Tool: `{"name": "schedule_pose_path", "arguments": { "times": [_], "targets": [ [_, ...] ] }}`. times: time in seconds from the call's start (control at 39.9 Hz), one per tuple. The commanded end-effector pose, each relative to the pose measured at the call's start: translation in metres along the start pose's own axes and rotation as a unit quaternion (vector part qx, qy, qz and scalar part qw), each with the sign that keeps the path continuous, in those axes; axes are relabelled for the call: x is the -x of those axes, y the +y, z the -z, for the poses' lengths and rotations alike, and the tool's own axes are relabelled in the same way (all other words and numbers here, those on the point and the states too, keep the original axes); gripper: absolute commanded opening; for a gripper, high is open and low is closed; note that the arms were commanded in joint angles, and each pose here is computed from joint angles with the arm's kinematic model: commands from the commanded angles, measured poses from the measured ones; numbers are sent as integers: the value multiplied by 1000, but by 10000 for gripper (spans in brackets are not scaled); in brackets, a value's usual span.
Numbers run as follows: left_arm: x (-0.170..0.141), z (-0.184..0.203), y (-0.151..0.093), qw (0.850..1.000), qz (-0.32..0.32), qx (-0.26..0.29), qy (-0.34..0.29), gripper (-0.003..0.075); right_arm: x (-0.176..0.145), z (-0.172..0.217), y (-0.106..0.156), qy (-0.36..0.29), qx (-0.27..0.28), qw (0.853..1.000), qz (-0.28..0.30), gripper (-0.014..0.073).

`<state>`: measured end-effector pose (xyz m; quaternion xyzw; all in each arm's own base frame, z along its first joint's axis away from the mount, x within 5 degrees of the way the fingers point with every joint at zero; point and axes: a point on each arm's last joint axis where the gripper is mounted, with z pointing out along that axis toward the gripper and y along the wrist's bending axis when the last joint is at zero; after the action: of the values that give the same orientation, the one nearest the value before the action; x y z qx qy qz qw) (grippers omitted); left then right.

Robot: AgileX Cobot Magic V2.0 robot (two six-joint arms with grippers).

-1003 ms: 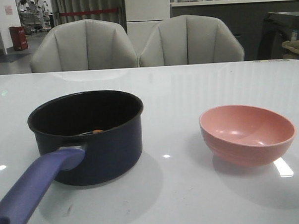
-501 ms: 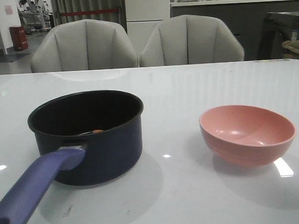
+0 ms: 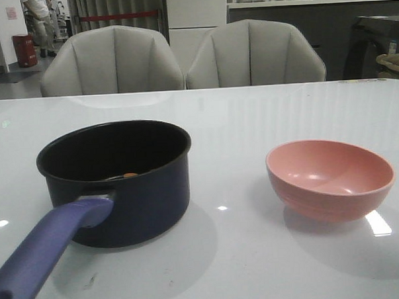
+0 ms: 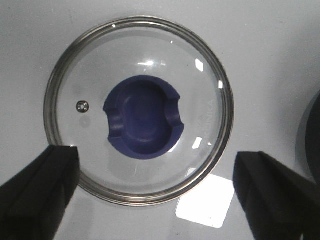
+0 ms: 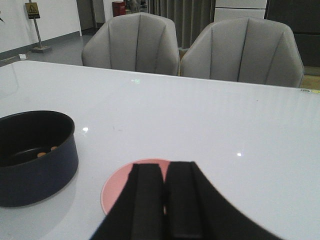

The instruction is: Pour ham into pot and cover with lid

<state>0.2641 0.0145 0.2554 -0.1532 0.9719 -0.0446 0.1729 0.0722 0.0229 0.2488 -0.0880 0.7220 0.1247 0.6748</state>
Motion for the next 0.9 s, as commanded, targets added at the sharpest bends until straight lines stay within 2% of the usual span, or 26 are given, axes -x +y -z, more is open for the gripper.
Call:
{"name": "schedule_pose_path", "arguments": {
  "times": [0.0, 0.38, 0.73, 0.88],
  "targets": [
    [15, 1, -5, 1000, 11, -10, -10, 661, 15, 0, 0, -45, -5, 999, 5, 140],
    [29, -43, -6, 999, 15, 6, 50, 659, 15, 0, 0, -45, -5, 999, 5, 140],
    [38, -66, -4, 996, 27, 14, 79, 659, 15, 0, 0, -45, -5, 999, 5, 140],
    [37, -76, -3, 995, 31, 18, 93, 625, 15, 0, 0, -45, -5, 999, 5, 140]
  ]
}}
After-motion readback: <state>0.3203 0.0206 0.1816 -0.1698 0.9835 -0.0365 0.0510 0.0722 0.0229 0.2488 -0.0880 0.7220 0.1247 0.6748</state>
